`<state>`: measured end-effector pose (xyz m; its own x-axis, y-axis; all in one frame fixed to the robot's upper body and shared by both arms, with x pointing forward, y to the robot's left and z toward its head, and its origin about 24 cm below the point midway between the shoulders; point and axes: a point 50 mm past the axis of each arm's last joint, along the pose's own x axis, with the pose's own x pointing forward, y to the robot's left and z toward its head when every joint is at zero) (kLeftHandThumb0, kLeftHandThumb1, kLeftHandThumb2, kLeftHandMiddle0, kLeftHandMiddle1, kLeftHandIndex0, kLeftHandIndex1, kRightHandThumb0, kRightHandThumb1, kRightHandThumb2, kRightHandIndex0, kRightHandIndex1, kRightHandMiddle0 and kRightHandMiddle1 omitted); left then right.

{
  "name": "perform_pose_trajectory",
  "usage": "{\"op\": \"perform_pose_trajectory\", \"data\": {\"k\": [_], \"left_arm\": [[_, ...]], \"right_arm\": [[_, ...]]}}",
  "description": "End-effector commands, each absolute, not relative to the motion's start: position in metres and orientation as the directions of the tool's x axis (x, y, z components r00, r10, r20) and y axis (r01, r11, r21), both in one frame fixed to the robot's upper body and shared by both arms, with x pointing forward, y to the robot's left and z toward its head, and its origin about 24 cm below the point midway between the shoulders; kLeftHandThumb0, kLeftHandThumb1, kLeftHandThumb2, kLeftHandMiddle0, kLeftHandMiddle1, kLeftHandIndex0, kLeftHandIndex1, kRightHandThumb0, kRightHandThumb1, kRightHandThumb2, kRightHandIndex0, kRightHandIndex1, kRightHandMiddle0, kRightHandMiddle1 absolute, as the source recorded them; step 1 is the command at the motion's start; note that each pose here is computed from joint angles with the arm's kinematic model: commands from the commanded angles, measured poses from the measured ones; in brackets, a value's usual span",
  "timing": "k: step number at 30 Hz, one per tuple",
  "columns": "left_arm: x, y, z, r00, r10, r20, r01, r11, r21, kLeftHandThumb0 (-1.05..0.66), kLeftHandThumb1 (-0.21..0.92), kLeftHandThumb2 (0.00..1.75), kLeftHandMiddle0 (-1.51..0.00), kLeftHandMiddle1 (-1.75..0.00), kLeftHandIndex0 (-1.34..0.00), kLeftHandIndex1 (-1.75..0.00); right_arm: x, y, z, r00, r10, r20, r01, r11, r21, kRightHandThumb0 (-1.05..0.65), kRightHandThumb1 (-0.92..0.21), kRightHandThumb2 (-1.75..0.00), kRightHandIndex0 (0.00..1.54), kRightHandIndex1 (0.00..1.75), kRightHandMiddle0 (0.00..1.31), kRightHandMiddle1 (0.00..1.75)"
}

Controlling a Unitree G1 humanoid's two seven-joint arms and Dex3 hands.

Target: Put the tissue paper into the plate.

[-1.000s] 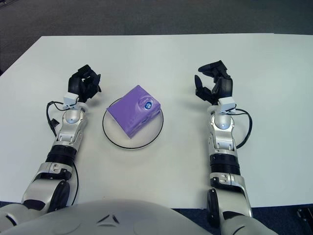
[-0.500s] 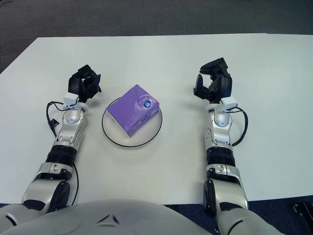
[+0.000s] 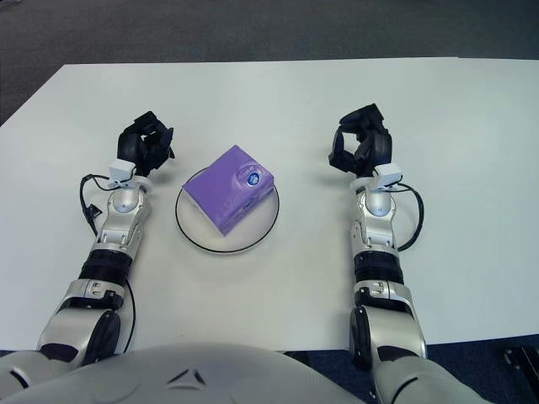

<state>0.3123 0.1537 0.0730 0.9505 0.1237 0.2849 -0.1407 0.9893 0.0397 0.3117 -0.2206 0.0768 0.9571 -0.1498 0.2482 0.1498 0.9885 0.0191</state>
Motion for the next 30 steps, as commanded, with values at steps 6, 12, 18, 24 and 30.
{"op": "perform_pose_trajectory", "data": {"k": [6,12,18,24,30], "left_arm": [[0.2801,0.1502,0.0127,0.986,0.152,0.068,-0.154,0.988,0.021,-0.34,0.92,0.35,-1.01,-1.75,-0.91,-1.75],[0.2801,0.1499,0.0127,0.986,0.150,0.068,-0.151,0.988,0.021,-0.34,0.92,0.36,-1.01,-1.75,-0.91,-1.75],[0.2800,0.1495,0.0129,0.987,0.148,0.070,-0.150,0.989,0.020,-0.33,0.92,0.36,-1.01,-1.75,-0.91,-1.75],[0.2799,0.1494,0.0133,0.987,0.147,0.071,-0.149,0.989,0.018,-0.33,0.92,0.36,-1.01,-1.75,-0.91,-1.75],[0.2798,0.1495,0.0133,0.987,0.147,0.070,-0.149,0.989,0.017,-0.33,0.92,0.36,-1.01,-1.75,-0.91,-1.75]], "right_arm": [[0.2862,-0.2071,0.0202,0.989,-0.119,-0.092,0.126,0.989,0.072,-0.01,-0.53,-1.08,0.44,1.74,0.26,1.75],[0.2858,-0.2068,0.0217,0.987,-0.115,-0.110,0.122,0.990,0.065,-0.01,-0.54,-1.05,0.44,1.72,0.25,1.75],[0.2857,-0.2066,0.0225,0.987,-0.111,-0.115,0.118,0.991,0.056,-0.01,-0.55,-1.04,0.44,1.71,0.25,1.75],[0.2863,-0.2064,0.0233,0.987,-0.110,-0.117,0.116,0.992,0.044,-0.01,-0.55,-1.03,0.44,1.70,0.25,1.75],[0.2865,-0.2065,0.0240,0.987,-0.109,-0.117,0.114,0.993,0.037,-0.01,-0.56,-1.02,0.45,1.69,0.25,1.75]]}}
